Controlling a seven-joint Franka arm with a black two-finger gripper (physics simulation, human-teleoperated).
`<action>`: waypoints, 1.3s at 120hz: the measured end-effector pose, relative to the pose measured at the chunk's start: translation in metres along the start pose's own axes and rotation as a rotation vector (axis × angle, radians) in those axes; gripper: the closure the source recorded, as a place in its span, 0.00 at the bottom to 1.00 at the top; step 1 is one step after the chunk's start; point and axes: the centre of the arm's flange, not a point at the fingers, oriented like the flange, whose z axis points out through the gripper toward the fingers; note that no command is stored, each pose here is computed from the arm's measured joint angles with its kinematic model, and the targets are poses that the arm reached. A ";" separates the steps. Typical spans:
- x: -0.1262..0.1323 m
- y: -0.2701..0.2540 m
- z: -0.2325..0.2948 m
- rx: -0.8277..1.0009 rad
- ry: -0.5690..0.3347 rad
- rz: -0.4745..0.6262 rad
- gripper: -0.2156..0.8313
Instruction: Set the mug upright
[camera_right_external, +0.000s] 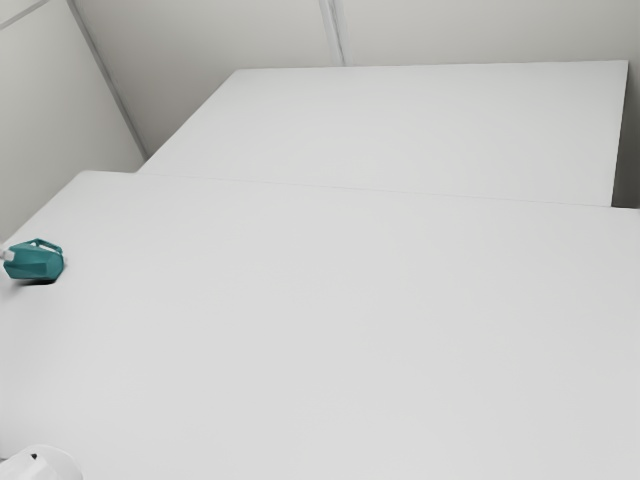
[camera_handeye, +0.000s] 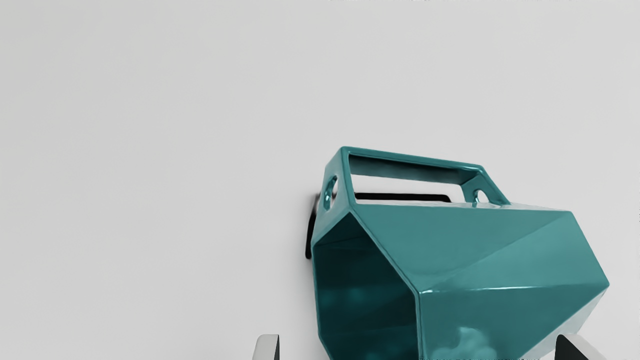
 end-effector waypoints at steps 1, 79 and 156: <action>-0.001 0.000 0.000 -0.002 0.002 0.000 0.21; -0.020 -0.006 0.023 -0.097 0.109 0.037 0.21; -0.015 0.005 0.046 -0.206 0.185 0.034 0.21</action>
